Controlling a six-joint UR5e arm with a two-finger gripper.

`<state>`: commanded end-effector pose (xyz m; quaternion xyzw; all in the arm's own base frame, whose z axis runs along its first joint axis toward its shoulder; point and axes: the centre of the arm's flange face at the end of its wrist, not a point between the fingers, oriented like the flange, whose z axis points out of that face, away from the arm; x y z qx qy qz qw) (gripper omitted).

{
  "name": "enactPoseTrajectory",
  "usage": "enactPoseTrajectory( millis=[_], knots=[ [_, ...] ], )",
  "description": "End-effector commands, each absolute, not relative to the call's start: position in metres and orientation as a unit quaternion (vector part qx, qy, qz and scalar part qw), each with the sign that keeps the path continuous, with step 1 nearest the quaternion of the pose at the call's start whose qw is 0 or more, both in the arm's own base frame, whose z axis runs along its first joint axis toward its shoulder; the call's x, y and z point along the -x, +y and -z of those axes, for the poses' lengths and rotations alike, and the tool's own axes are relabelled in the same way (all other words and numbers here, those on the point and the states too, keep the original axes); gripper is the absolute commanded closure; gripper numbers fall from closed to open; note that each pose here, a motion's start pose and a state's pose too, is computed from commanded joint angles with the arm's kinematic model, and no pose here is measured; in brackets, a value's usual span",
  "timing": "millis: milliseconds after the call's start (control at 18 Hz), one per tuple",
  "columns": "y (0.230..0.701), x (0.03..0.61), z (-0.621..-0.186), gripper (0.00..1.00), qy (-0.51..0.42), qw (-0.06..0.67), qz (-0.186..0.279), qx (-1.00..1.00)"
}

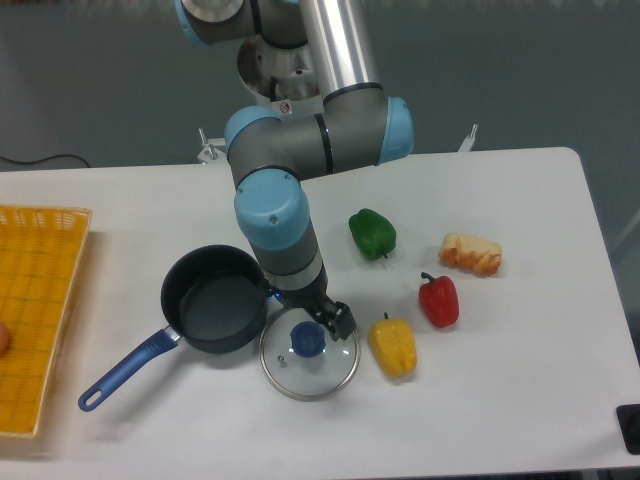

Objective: Pick up the red pepper
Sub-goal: 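Move the gripper over toward the red bell pepper, then lower the open gripper around the red bell pepper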

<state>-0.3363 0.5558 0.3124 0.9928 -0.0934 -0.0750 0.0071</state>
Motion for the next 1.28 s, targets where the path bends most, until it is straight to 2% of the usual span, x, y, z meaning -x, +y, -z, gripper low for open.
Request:
enactPoseTrajectory(
  millis=[278,500,722,1278],
  knots=[
    [0.550,0.340,-0.311,0.00,-0.074,0.010,0.075,-0.994],
    [0.544,0.346,-0.315,0.00,0.008,-0.004,0.083,-0.996],
    [0.530,0.354,-0.314,0.00,0.024,-0.003,0.083,-0.996],
    [0.439,0.454,-0.292,0.00,0.183,0.012,0.063,-0.981]
  ],
)
